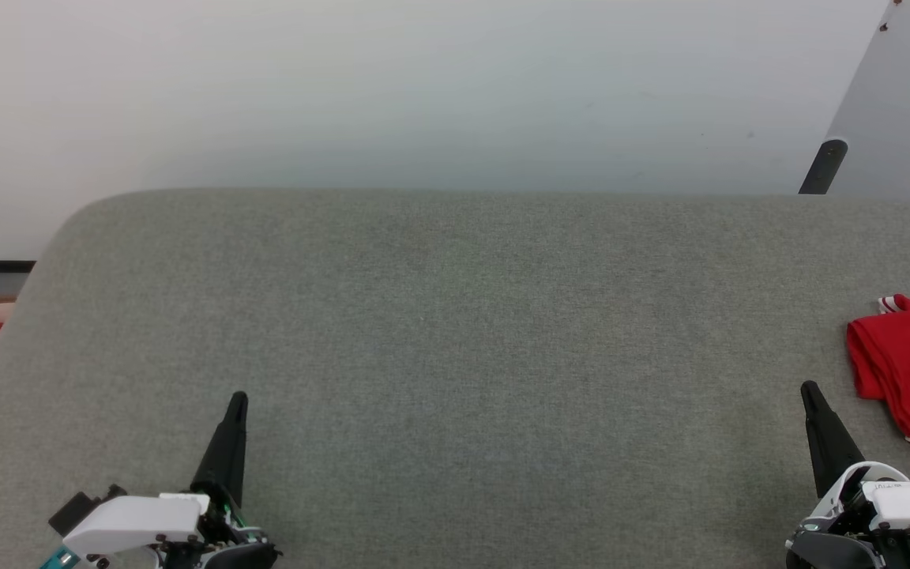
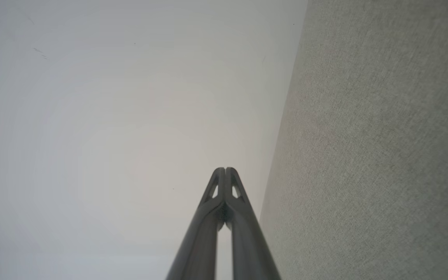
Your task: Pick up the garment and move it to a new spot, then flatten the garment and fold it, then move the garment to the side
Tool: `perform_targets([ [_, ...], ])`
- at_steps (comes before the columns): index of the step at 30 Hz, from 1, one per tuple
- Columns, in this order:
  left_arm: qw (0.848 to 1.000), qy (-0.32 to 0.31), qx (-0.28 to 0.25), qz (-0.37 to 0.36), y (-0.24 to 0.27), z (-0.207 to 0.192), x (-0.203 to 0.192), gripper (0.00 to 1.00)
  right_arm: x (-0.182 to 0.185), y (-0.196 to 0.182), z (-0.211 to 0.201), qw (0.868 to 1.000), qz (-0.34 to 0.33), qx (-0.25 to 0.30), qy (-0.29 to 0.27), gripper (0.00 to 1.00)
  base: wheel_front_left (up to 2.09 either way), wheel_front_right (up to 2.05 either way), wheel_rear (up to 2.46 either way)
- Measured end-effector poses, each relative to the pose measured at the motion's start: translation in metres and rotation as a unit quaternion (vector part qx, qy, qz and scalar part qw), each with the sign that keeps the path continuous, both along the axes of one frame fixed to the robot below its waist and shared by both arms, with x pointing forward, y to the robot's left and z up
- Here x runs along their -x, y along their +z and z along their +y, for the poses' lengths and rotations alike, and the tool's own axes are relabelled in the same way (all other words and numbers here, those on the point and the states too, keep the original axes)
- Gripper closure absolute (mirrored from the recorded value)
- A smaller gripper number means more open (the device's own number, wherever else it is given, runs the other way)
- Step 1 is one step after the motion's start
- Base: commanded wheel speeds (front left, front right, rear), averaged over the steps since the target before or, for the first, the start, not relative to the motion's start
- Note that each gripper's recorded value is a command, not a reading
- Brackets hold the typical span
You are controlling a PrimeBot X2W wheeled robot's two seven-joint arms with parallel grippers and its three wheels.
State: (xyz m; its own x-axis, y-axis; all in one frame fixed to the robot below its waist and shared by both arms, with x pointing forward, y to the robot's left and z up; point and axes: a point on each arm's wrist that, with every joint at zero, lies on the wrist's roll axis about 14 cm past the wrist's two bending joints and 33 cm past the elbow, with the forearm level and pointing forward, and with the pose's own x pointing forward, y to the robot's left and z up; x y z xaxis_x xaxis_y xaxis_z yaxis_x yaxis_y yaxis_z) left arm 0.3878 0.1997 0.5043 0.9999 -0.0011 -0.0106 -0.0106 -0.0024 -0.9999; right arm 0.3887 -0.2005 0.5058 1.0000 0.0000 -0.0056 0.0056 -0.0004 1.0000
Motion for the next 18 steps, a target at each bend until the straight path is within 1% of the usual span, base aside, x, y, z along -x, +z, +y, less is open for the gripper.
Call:
perform_targets([
  [18,1.000,0.001,0.001,0.000,0.0000,0.0002,0.0001,1.00,0.0000,0.0000,-0.0001,1.000,0.000,0.000,0.000,1.00,0.00,0.00,0.00],
])
